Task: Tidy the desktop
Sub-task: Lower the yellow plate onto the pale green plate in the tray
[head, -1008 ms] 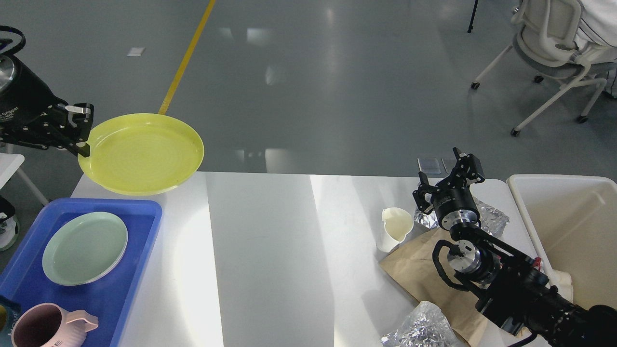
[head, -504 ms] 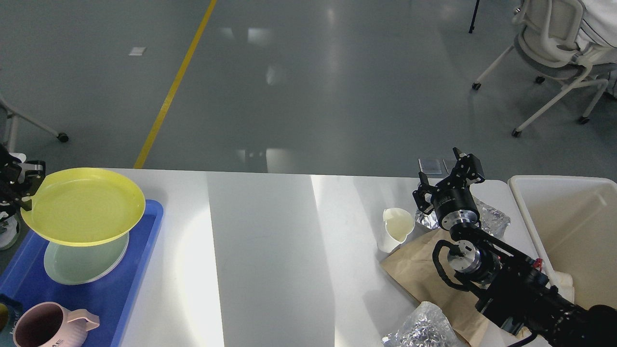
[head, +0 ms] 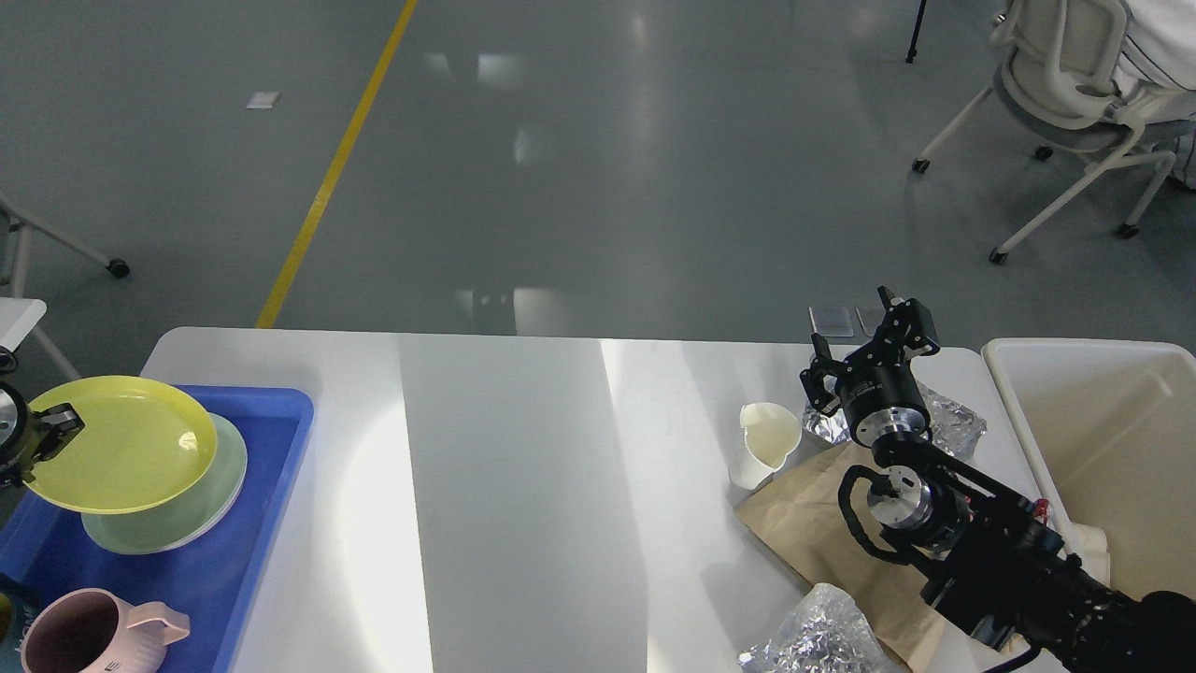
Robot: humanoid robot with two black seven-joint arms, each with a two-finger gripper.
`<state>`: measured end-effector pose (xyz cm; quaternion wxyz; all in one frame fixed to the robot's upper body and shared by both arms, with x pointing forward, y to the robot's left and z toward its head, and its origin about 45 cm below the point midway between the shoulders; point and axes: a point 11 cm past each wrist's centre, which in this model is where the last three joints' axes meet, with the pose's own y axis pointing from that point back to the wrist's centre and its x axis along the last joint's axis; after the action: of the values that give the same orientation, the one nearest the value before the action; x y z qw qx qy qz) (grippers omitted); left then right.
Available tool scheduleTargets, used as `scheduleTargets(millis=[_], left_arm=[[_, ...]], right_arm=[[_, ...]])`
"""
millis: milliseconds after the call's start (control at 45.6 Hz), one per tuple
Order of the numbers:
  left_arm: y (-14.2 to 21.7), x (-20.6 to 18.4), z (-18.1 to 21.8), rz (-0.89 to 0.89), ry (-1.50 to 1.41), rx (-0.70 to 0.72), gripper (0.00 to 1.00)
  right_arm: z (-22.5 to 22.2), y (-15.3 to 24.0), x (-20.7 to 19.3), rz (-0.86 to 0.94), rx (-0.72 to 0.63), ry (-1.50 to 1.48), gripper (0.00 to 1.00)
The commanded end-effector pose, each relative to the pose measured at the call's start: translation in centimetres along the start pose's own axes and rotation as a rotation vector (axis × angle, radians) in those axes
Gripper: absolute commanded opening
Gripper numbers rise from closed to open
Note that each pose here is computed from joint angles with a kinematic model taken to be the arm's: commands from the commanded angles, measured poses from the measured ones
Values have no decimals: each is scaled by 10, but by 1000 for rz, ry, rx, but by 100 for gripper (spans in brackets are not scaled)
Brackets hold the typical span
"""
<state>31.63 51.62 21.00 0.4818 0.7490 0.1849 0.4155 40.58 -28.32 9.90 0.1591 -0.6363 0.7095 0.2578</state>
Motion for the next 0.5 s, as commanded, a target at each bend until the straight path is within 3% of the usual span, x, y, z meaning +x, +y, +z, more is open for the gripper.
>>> scheduleTargets(millis=[0, 482], left_arm=[[-19, -11, -1, 77, 74, 27, 1], [-44, -48, 16, 96, 109, 8, 2]], right_arm=[[0, 0, 0, 1, 0, -2, 100], [0, 0, 0, 0, 0, 0, 100]])
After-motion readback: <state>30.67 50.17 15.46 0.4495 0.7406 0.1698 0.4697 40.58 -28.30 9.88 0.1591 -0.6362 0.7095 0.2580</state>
